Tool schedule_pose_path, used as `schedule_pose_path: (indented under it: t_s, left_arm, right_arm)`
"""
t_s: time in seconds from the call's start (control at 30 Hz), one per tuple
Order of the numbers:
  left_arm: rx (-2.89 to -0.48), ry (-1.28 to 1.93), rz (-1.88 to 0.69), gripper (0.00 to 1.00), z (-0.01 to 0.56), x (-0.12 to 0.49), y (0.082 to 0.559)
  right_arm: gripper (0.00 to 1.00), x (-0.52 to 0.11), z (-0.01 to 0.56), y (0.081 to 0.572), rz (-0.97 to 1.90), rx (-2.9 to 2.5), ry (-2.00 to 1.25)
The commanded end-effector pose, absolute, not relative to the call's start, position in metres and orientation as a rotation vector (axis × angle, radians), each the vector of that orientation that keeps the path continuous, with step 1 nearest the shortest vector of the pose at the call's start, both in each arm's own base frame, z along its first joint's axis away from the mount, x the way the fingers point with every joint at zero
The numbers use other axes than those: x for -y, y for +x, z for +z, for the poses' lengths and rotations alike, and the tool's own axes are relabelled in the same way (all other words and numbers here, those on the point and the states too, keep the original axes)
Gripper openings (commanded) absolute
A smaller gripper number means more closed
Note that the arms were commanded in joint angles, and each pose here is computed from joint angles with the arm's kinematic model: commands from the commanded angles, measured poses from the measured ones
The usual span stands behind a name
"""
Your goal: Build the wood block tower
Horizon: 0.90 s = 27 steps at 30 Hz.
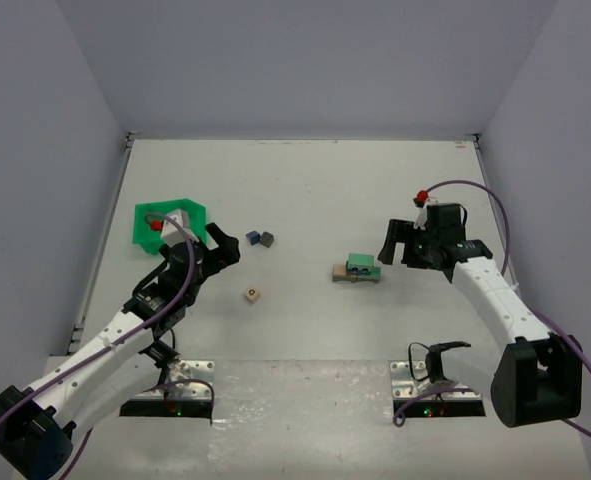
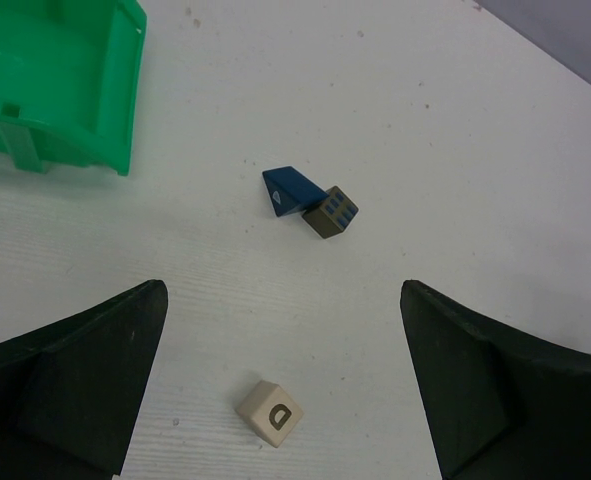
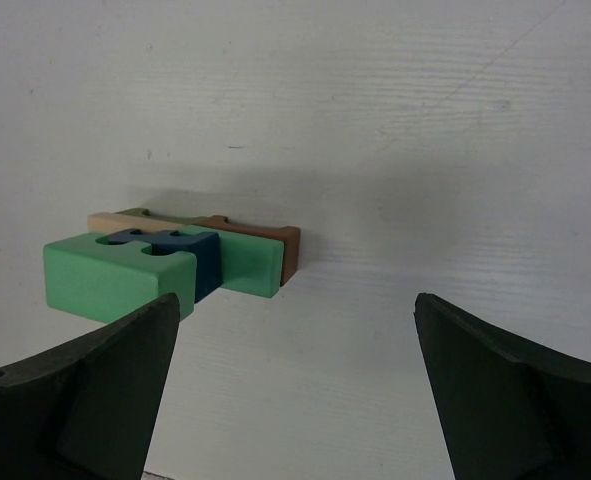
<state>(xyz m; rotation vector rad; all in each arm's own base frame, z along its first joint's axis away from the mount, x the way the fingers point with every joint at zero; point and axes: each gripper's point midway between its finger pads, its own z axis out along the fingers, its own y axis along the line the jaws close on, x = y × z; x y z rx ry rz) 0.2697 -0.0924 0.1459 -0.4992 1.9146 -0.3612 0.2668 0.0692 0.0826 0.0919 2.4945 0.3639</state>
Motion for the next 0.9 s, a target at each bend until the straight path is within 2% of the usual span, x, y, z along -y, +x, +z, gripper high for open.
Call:
schedule_pose_path:
  t_s: [0.0,0.87]
  left_arm:
    - [-1.879,-0.498,-0.394,1.0,0.154,0.0953,0.2714]
    - [-1.889,-0.496,-0.399,1.0,0.1519,0.0971,0.2716]
  right_arm:
    - [0.99,-0.0737,0.0841,0.274,0.393,-2.468,0.068]
    - [0.99,-0.0796,0.0792,0.2752,0.432,-2.491,0.041]
